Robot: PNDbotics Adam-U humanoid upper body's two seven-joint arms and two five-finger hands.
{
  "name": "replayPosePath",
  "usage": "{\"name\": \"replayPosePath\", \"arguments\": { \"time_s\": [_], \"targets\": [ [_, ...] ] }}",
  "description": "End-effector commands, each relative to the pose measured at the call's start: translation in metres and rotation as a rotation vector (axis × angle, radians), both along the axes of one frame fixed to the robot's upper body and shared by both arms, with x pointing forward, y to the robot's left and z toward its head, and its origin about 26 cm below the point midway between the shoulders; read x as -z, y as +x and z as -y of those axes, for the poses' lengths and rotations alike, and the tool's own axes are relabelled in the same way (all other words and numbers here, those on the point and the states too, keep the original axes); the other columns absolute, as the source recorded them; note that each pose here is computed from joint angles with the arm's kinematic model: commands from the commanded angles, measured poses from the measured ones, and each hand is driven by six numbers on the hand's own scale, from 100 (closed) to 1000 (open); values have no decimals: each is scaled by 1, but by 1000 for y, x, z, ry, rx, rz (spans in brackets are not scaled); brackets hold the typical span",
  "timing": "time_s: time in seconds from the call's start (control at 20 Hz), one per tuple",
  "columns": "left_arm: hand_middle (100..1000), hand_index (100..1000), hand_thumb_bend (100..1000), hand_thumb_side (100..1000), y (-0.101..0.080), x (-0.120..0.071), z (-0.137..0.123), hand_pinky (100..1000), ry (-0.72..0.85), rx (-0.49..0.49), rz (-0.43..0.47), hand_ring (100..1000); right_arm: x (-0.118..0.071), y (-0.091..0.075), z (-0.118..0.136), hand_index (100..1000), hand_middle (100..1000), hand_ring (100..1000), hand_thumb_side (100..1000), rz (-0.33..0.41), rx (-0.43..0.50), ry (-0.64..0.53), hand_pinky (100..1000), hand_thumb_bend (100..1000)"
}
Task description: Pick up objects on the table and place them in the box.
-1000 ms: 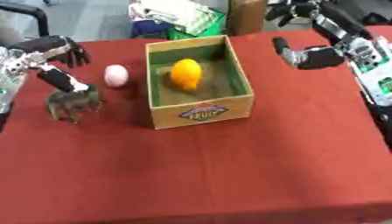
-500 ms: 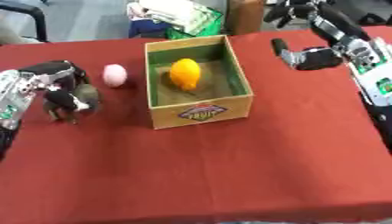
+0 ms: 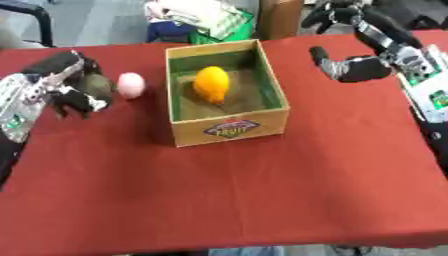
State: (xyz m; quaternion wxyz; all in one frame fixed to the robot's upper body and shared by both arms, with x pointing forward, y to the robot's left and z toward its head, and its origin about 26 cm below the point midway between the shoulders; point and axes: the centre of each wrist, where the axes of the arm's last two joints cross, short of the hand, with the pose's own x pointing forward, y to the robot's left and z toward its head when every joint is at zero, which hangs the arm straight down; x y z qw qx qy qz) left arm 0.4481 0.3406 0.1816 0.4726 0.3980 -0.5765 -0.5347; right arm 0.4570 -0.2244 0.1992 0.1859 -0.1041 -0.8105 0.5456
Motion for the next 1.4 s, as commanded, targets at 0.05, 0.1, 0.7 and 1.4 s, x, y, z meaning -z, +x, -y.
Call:
{"name": "replayPosePath", "arguments": {
  "time_s": [0.05, 0.1, 0.7, 1.4],
  "targets": [
    [182, 423, 100, 223, 1, -45, 6, 499, -15, 36, 131, 236, -7, 1, -3, 813, 731, 806, 460, 27, -25, -30, 660, 100],
    [183, 425, 100, 222, 3, -50, 14, 503, -24, 59, 150, 238, -5, 1, -7, 813, 728, 806, 467, 26, -39, -41, 661, 100],
    [286, 510, 100, 224, 21, -37, 109, 565, -43, 376, 107, 358, 6, 0, -59, 809, 725, 807, 530, 20, -217, -114, 661, 244],
    [822, 876, 675, 341, 17, -26, 103, 795, -107, 467, -21, 788, 10, 0, -57, 807, 723, 807, 528, 5, -212, -119, 660, 244]
  ]
}}
